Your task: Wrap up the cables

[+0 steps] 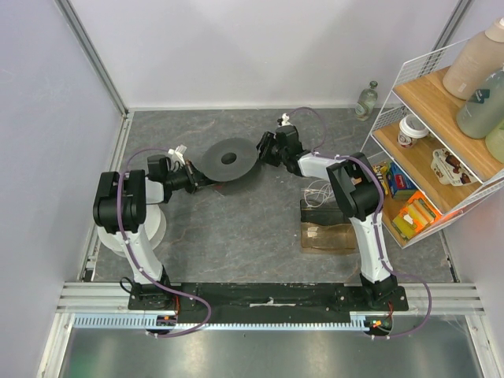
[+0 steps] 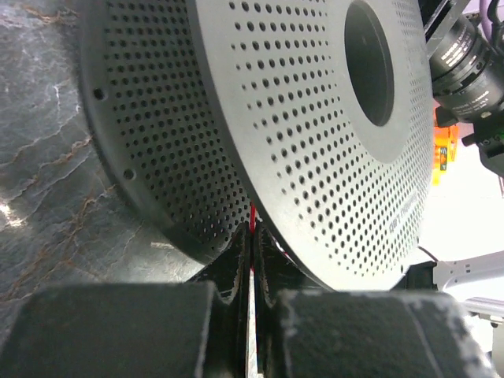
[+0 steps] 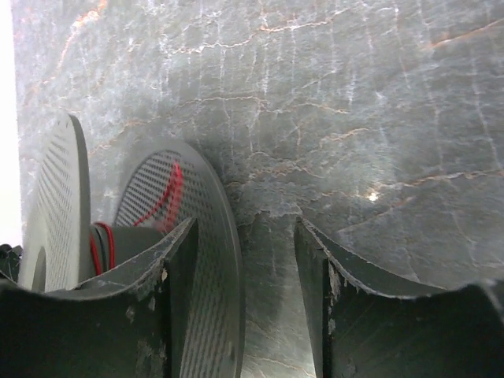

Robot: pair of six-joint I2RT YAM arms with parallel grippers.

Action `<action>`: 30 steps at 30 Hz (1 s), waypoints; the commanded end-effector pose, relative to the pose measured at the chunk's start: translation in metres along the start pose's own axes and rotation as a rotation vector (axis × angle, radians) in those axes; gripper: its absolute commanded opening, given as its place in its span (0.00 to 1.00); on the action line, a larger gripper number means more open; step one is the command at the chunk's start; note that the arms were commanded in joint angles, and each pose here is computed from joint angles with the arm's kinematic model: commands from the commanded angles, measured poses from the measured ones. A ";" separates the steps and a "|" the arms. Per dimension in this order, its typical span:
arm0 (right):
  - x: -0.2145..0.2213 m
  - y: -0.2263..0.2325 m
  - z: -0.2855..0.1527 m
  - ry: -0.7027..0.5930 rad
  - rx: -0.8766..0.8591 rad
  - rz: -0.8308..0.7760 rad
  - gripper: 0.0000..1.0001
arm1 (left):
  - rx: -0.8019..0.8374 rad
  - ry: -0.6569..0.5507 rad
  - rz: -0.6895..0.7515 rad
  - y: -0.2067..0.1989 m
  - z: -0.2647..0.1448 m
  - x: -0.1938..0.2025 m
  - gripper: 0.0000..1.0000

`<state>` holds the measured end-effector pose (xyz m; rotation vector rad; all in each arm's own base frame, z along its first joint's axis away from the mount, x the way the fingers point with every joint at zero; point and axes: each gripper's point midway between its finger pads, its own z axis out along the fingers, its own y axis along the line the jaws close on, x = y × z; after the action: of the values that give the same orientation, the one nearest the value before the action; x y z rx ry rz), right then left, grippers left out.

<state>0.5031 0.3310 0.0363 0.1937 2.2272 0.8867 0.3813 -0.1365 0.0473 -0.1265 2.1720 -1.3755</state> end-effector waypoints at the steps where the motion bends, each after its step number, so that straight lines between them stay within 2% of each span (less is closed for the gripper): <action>1: -0.004 -0.009 -0.011 0.011 0.100 -0.017 0.60 | -0.003 -0.007 0.007 0.002 0.003 -0.006 0.02; 9: -0.031 -0.007 -0.025 -0.051 0.168 -0.020 0.61 | -0.023 -0.013 -0.009 0.003 0.004 -0.010 0.02; 13: -0.040 -0.001 -0.032 -0.059 0.166 -0.022 0.56 | -0.051 -0.040 -0.042 0.006 0.003 -0.013 0.02; 17: -0.044 0.001 -0.043 -0.055 0.177 -0.017 0.56 | -0.074 -0.085 -0.113 0.006 0.000 -0.011 0.03; 23: -0.045 0.019 -0.056 -0.043 0.113 -0.014 0.56 | -0.060 -0.118 -0.220 -0.001 0.001 -0.004 0.04; 27: -0.048 0.037 -0.060 -0.051 0.023 -0.015 0.61 | -0.034 -0.134 -0.265 -0.009 0.006 -0.003 0.06; 30: -0.044 0.046 -0.060 -0.037 -0.031 0.000 0.59 | -0.039 -0.146 -0.294 -0.008 0.010 -0.003 0.07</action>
<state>0.4920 0.3056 0.0914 0.2276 2.2526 0.7861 0.3746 -0.1434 0.0331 -0.5104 2.2050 -1.4058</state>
